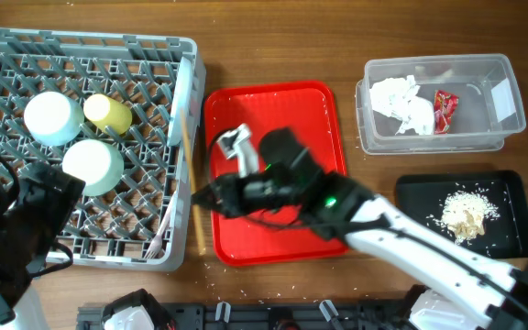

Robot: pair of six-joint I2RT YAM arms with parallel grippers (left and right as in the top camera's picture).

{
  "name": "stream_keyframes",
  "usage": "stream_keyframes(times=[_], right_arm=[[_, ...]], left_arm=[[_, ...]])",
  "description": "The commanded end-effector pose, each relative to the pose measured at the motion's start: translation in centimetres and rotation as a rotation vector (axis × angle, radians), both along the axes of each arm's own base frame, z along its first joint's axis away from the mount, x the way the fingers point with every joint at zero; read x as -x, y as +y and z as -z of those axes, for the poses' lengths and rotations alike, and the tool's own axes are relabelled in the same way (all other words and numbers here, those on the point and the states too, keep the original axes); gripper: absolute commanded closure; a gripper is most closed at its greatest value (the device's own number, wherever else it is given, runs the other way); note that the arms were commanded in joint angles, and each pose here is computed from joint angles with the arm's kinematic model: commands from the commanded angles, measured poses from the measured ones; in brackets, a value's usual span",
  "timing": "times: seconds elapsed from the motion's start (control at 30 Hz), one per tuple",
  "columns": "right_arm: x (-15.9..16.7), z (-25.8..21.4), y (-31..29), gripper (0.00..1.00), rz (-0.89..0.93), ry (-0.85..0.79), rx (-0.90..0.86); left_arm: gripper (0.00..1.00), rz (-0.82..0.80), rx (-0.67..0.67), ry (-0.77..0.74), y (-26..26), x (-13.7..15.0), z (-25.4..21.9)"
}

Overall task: Sort waste into correct bins and load items into the dishwasher rack
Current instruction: 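Carry the chopstick to the dish rack and release it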

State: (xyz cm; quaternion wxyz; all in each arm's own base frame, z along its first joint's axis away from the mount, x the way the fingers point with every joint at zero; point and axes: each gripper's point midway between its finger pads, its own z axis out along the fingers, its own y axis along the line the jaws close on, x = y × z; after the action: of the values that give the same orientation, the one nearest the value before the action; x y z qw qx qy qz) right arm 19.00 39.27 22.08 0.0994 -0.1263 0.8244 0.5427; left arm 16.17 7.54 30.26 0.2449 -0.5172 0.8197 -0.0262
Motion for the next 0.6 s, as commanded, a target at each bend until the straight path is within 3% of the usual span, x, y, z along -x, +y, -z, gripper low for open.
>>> stream_keyframes(times=[0.0, 0.13, 0.3, 0.33, 0.47, 0.57], right_arm=[[-1.2, 2.4, 3.8, 0.96, 0.185, 0.039, 0.005], [-0.8, 4.7, 9.1, 0.96, 0.218, 0.111, -0.134], [-2.2, 9.2, 8.9, 0.95, 0.311, 0.115, -0.037], [-2.4, 9.5, 8.7, 0.91, 0.318, 0.091, -0.018], [-2.3, 10.2, 8.4, 0.58, 0.285, 0.035, 0.023], [-1.7, 9.7, 8.6, 0.53, 0.234, 0.014, 0.023]], left_arm=[[0.0, -0.013, -0.014, 0.001, 0.3, 0.2, -0.1], [0.0, -0.013, -0.014, 0.001, 0.3, 0.2, -0.1], [0.0, -0.013, -0.014, 0.001, 0.3, 0.2, -0.1], [0.0, -0.013, -0.014, 0.001, 0.3, 0.2, -0.1], [0.0, -0.013, -0.014, 0.001, 0.3, 0.2, -0.1], [0.0, -0.013, -0.014, 0.001, 0.3, 0.2, -0.1]])
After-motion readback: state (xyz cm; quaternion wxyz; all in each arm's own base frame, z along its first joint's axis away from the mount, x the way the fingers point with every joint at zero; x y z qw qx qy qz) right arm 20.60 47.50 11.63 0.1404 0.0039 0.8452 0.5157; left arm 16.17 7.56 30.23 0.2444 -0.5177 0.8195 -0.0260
